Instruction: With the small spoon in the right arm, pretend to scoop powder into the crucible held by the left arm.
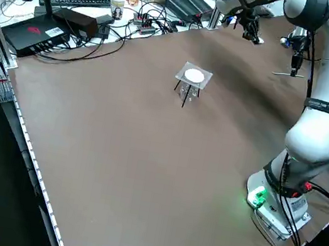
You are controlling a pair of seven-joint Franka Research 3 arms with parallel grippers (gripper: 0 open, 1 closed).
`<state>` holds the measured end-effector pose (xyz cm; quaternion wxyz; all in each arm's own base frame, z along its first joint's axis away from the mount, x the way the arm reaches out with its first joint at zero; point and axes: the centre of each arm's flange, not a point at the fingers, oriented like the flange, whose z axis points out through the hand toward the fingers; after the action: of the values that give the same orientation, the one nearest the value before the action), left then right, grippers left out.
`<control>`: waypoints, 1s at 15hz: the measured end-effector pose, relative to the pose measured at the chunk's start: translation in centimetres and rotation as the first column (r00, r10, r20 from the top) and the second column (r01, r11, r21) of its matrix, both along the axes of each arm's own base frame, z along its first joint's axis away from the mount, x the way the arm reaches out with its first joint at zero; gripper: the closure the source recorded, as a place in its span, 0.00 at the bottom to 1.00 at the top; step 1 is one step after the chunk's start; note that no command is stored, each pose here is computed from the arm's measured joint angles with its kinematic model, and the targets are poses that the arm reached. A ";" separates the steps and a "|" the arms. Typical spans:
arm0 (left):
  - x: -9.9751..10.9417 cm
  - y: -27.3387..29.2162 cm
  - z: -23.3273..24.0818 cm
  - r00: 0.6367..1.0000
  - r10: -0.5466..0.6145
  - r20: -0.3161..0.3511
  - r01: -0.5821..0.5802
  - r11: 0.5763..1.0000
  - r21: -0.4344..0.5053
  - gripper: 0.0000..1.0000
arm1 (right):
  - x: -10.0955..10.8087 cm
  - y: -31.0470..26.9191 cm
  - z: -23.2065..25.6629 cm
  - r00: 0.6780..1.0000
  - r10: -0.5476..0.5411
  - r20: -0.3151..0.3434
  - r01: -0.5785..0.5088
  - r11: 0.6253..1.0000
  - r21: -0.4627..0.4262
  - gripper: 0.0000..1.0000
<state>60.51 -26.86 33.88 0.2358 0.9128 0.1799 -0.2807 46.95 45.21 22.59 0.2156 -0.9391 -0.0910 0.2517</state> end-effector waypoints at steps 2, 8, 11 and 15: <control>0.0 -0.1 -0.6 1.000 0.002 -0.004 -0.002 1.000 0.002 0.94 | 0.7 0.6 -0.7 0.999 -0.043 -0.021 0.042 0.999 -0.013 0.79; 0.5 0.4 -0.8 1.000 0.019 0.003 -0.019 1.000 0.004 0.94 | 2.8 -1.3 -3.3 0.998 -0.066 0.005 0.066 0.995 -0.072 0.79; 0.5 0.3 -0.9 1.000 0.021 0.008 -0.021 1.000 0.004 0.94 | 3.4 -1.7 -3.3 0.997 0.010 0.082 0.000 0.992 -0.124 0.79; 0.6 0.3 -0.8 1.000 0.025 0.015 -0.025 1.000 0.004 0.94 | 4.1 -1.7 -2.1 0.977 0.099 0.188 -0.060 0.977 -0.203 0.79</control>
<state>61.13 -26.60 33.04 0.2388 0.9131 0.1899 -0.2704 51.09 43.52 20.44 0.1016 -0.9716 -0.1240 0.1738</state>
